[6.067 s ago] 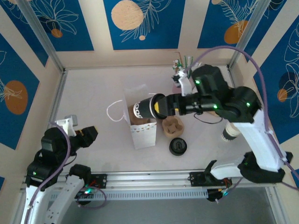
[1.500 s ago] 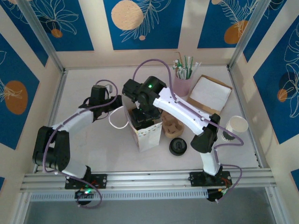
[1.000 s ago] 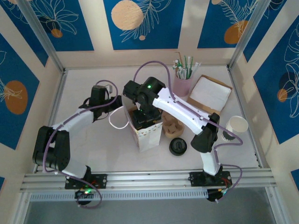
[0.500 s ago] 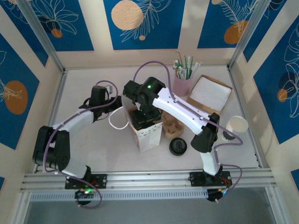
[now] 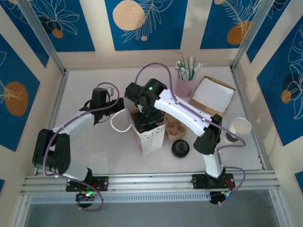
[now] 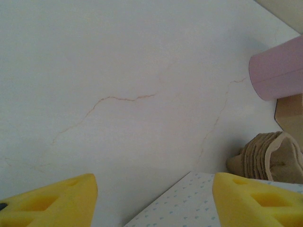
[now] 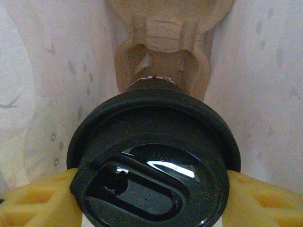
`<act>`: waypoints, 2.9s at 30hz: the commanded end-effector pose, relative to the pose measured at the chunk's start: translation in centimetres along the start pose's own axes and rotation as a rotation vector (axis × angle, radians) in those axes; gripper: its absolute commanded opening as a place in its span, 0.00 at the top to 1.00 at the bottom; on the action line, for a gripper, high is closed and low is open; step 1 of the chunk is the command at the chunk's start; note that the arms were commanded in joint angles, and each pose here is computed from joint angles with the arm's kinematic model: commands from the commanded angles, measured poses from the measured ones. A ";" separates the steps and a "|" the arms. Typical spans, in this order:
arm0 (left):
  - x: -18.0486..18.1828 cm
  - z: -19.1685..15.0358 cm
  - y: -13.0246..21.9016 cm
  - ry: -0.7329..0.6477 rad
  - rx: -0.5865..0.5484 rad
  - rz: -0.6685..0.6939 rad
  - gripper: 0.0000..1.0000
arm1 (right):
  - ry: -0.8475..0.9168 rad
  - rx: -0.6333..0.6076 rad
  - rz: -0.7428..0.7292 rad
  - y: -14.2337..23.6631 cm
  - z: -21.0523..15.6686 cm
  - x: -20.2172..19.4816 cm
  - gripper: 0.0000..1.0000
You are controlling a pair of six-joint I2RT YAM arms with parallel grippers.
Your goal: Pack the takeout coffee
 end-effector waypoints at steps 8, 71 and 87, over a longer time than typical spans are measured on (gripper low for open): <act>0.5 0.0 1.5 -0.015 -0.009 0.036 0.16 | 0.000 0.123 -0.119 -0.2 -2.2 -2.4 0.44; 2.9 0.3 6.9 0.018 -0.097 0.116 0.00 | 0.022 0.204 -0.196 -3.1 -2.4 -2.4 0.45; 3.0 0.3 6.7 0.015 -0.092 0.116 0.00 | 0.023 0.186 -0.206 -2.9 -2.2 -2.6 0.45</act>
Point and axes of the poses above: each hand's point on the last joint's axis, 136 mm out from that joint toward the fingers, its own y axis back along the fingers, its own x axis along the line the jaws close on, z = x × y, the point moved 3 cm from there along y, back along the fingers, and after that the axes turned 9 degrees about -y, right-handed, at the moved point
